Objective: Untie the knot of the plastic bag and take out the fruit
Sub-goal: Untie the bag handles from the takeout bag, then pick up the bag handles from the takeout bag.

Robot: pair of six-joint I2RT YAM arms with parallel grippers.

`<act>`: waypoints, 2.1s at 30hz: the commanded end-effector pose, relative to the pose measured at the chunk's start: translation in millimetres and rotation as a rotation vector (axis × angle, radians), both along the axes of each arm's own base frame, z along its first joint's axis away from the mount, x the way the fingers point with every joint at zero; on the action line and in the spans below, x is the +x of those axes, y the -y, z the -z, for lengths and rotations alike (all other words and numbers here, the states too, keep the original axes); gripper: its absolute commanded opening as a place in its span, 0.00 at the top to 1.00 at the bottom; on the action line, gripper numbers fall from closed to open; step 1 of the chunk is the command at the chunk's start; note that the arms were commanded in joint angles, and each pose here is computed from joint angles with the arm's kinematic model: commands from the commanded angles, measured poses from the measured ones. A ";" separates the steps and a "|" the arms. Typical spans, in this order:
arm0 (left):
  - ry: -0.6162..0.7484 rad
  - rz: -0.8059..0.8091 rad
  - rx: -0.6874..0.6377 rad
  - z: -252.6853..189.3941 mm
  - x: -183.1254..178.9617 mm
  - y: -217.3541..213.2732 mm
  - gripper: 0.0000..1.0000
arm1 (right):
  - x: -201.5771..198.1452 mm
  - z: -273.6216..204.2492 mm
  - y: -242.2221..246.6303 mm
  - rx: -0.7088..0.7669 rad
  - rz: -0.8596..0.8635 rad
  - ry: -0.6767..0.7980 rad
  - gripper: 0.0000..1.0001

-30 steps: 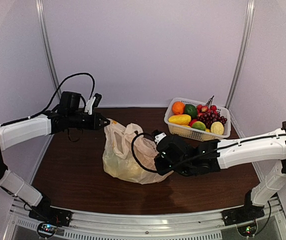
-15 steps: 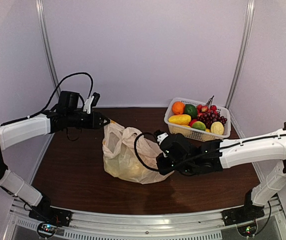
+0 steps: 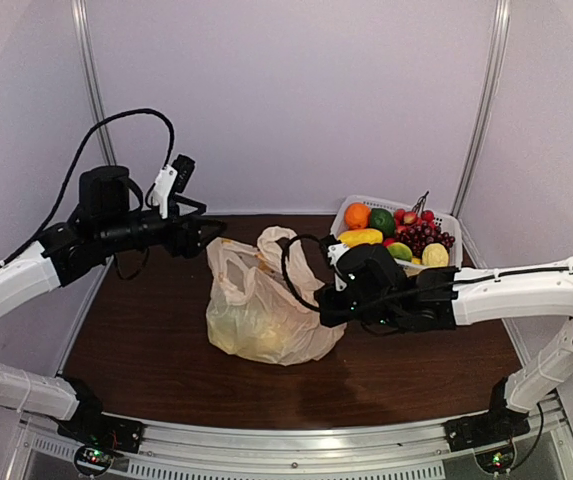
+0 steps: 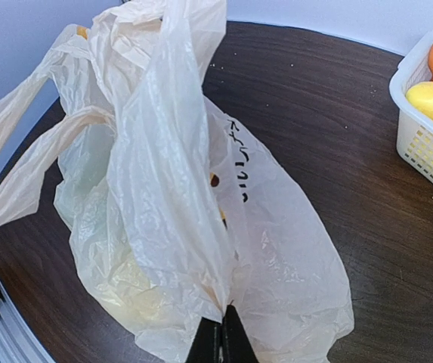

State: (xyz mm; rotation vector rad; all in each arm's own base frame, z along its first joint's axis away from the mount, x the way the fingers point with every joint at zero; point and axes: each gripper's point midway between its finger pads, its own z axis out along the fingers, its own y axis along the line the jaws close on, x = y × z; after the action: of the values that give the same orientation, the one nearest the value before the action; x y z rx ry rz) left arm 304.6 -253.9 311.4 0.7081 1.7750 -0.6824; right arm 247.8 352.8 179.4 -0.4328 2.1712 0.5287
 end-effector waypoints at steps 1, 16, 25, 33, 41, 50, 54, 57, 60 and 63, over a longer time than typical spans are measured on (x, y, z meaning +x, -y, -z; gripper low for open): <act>0.227 0.162 0.180 0.3 -42.1 24.6 0.20 | 4.3 -7.8 -3.9 0.052 -0.002 -0.004 1.00; 0.272 0.406 0.560 82.9 -95.9 62.7 0.14 | 12.5 -33.6 -6.1 0.125 -0.015 0.019 1.00; 0.370 0.236 0.814 108.9 -81.7 51.7 0.34 | 11.9 -32.2 -10.7 0.144 -0.029 0.007 1.00; 0.414 0.133 0.848 102.3 -68.9 44.2 0.55 | 10.7 -36.2 -9.6 0.154 -0.034 0.009 1.00; 0.409 0.062 0.924 110.5 -55.8 37.7 0.90 | 11.6 -40.3 -2.2 0.165 -0.007 0.015 1.00; 0.513 -0.116 0.684 29.7 -54.8 18.1 1.00 | 32.2 -35.3 62.9 0.284 0.237 -0.017 0.98; 0.553 -0.091 0.545 3.5 -69.8 9.3 1.00 | 36.3 -28.8 94.6 0.324 0.322 -0.022 0.89; 0.574 -0.010 0.465 -4.6 -86.4 12.2 1.00 | 38.0 -28.8 109.3 0.300 0.346 -0.017 0.74; 0.579 0.034 0.433 -8.1 -94.4 15.1 1.00 | 37.4 -34.7 117.8 0.219 0.344 -0.002 0.61; 0.561 0.068 0.441 -3.9 -96.6 20.0 1.00 | 37.0 -55.5 117.3 0.145 0.295 0.032 0.47</act>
State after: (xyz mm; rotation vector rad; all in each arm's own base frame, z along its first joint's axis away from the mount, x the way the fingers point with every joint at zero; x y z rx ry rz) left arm 214.7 -260.5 318.5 1.0983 1.3986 -0.0109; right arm 283.8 243.9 209.4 0.0476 2.1063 0.6073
